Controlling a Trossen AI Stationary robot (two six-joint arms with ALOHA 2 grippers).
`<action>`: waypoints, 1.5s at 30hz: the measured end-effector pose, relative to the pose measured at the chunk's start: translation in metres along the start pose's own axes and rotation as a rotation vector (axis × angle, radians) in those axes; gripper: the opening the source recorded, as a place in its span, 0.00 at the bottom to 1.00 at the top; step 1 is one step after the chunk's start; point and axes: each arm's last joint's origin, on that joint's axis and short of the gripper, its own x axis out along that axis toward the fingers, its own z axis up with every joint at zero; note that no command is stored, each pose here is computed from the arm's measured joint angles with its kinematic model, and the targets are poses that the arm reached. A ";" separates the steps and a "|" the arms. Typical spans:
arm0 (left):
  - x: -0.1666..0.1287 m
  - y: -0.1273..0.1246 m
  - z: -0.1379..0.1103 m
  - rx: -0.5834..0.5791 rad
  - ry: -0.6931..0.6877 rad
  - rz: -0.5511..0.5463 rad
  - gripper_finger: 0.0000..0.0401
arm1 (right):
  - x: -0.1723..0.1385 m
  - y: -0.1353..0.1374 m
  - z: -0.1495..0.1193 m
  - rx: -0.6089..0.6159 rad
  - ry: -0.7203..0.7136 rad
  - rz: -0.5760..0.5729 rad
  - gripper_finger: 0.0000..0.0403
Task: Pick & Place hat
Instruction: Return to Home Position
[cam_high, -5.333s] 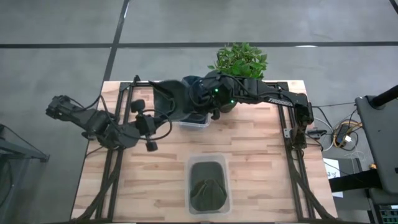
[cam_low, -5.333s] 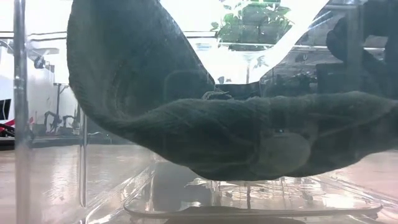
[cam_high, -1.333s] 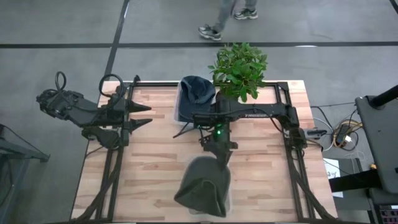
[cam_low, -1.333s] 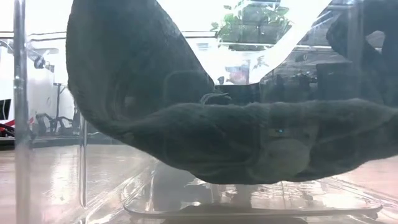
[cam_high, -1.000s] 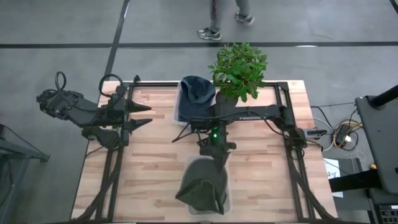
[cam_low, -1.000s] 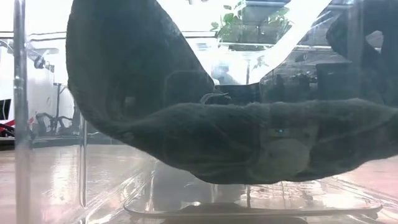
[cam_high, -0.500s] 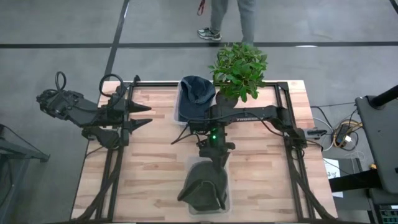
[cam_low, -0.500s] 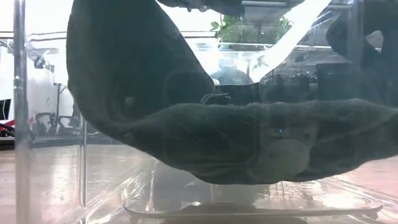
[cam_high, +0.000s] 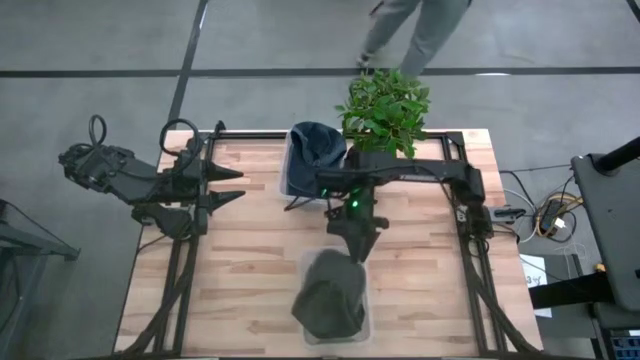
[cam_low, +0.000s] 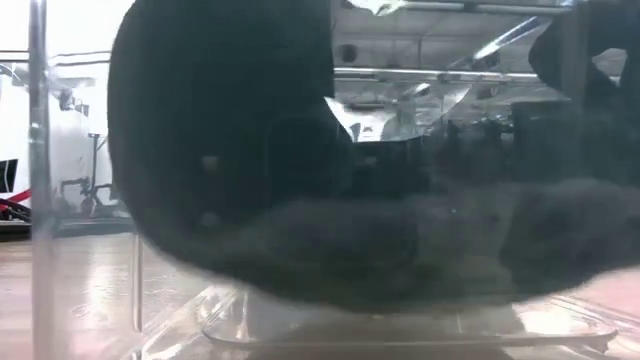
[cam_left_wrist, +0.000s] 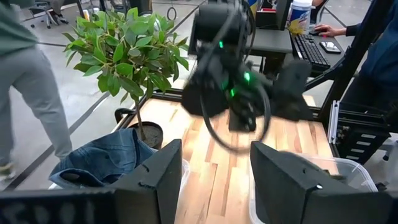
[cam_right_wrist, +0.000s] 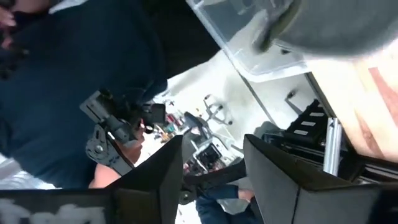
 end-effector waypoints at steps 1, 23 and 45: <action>0.000 0.000 0.000 0.000 0.000 0.000 0.46 | -0.004 0.001 -0.005 -0.004 -0.008 0.007 0.40; 0.000 0.001 -0.004 -0.004 0.037 0.018 0.46 | 0.008 0.043 -0.024 -0.437 -0.576 -0.232 0.35; 0.020 -0.005 -0.027 0.033 0.090 0.059 0.00 | 0.004 0.082 -0.094 -0.902 -1.251 -0.573 0.02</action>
